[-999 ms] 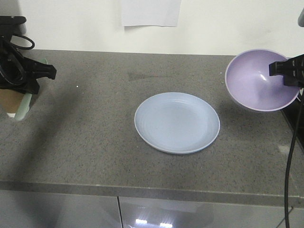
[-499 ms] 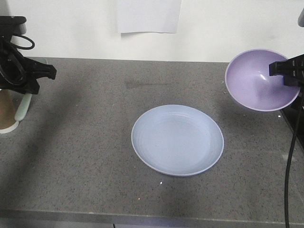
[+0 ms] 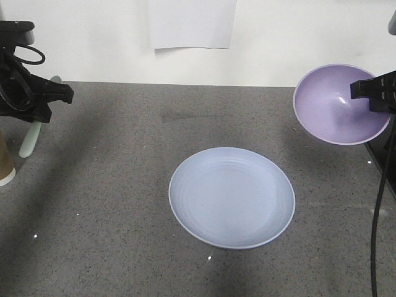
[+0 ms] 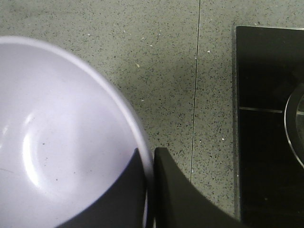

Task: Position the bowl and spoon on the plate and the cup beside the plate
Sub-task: 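Approach the pale blue plate and stop the base in front of it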

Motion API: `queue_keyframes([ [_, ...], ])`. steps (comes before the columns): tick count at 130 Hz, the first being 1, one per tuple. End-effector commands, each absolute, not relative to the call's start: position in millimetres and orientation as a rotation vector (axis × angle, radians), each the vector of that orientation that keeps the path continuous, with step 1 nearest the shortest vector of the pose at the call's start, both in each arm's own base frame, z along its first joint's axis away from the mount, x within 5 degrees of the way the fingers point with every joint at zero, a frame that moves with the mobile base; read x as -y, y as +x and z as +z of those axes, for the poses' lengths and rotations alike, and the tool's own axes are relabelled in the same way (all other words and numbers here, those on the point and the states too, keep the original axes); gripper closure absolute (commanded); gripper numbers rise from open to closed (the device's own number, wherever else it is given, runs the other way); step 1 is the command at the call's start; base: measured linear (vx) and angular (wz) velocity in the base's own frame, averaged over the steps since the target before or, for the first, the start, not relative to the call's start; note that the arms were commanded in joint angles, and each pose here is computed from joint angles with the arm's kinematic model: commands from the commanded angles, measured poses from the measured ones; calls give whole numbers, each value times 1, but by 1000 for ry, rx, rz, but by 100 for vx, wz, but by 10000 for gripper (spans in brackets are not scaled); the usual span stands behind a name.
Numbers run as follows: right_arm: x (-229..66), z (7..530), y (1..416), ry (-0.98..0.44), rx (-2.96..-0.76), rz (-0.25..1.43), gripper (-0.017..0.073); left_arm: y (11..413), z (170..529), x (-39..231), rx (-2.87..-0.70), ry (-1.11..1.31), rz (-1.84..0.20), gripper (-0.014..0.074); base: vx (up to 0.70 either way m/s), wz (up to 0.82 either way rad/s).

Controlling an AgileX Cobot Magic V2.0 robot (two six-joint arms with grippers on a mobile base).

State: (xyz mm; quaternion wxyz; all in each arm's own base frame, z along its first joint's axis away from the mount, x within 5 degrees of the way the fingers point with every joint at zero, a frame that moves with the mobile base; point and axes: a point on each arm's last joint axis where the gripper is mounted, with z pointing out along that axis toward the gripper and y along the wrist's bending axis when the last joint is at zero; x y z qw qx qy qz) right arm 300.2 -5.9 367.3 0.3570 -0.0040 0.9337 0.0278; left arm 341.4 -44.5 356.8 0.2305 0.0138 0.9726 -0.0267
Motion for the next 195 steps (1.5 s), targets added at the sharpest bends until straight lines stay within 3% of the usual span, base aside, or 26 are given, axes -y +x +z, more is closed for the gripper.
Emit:
queue_keyframes([
  [1,6,390,296,-9,-2290,62,561,334,380,45,-2575,40,-89,601,5,0],
  [195,6,390,296,-9,-2290,62,561,334,380,45,-2575,40,-89,601,1,0],
])
